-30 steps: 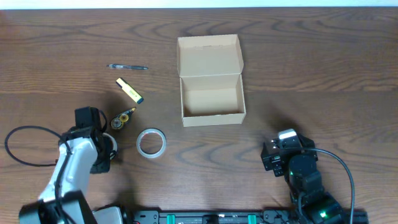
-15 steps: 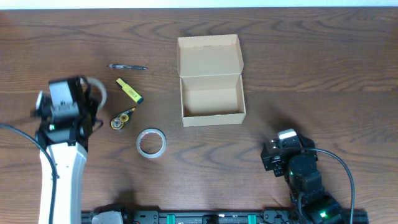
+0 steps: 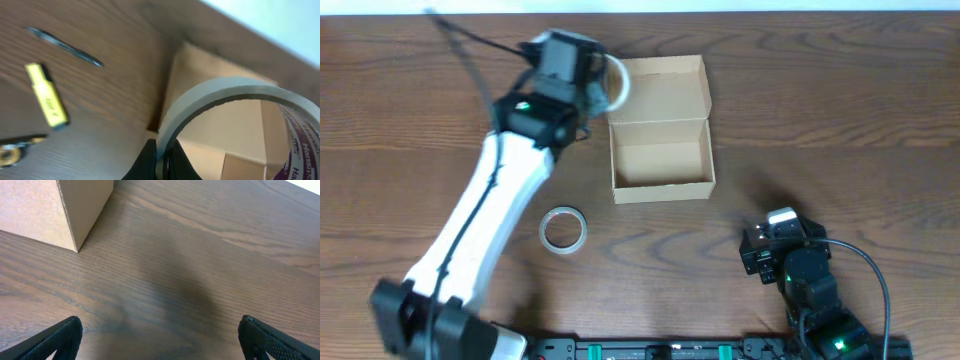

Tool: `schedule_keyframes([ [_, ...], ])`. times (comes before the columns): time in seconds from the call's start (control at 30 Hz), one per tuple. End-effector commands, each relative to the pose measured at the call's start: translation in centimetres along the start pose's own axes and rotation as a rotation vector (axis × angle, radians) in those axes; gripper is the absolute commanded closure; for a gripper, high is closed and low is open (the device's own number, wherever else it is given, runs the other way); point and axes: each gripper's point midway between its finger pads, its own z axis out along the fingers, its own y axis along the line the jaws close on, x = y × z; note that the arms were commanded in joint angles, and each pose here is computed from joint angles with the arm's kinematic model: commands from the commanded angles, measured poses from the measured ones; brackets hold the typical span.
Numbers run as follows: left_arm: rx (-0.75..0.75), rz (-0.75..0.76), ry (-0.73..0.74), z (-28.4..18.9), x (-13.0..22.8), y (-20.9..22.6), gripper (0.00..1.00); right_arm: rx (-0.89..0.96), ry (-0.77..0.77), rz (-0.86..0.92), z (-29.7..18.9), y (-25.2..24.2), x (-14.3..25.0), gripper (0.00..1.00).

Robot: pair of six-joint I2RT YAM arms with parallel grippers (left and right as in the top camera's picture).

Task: Pack container
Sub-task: 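Lift the tape roll with the left gripper and carry it to the box, then lower the tape roll into the box and open the left gripper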

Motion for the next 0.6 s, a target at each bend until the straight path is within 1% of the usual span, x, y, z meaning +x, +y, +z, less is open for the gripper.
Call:
schedule_keyframes([
  [0.0, 0.039, 0.066, 0.054, 1.2, 1.8, -2.5, 0.94, 0.014, 0.003, 0.004, 0.1, -0.3, 0.2, 0.01],
  [0.13, 0.054, 0.115, 0.135, 3.0, 5.0, -4.1, 0.94, 0.014, 0.003, 0.004, 0.1, -0.3, 0.2, 0.01],
  [0.4, 0.06, 0.176, 0.236, 4.7, 9.5, -5.9, 0.94, 0.014, 0.003, 0.004, 0.1, -0.3, 0.2, 0.01],
  [0.57, 0.041, 0.161, 0.27, 4.8, 10.6, -5.5, 0.94, 0.014, 0.003, 0.004, 0.1, -0.3, 0.3, 0.01],
])
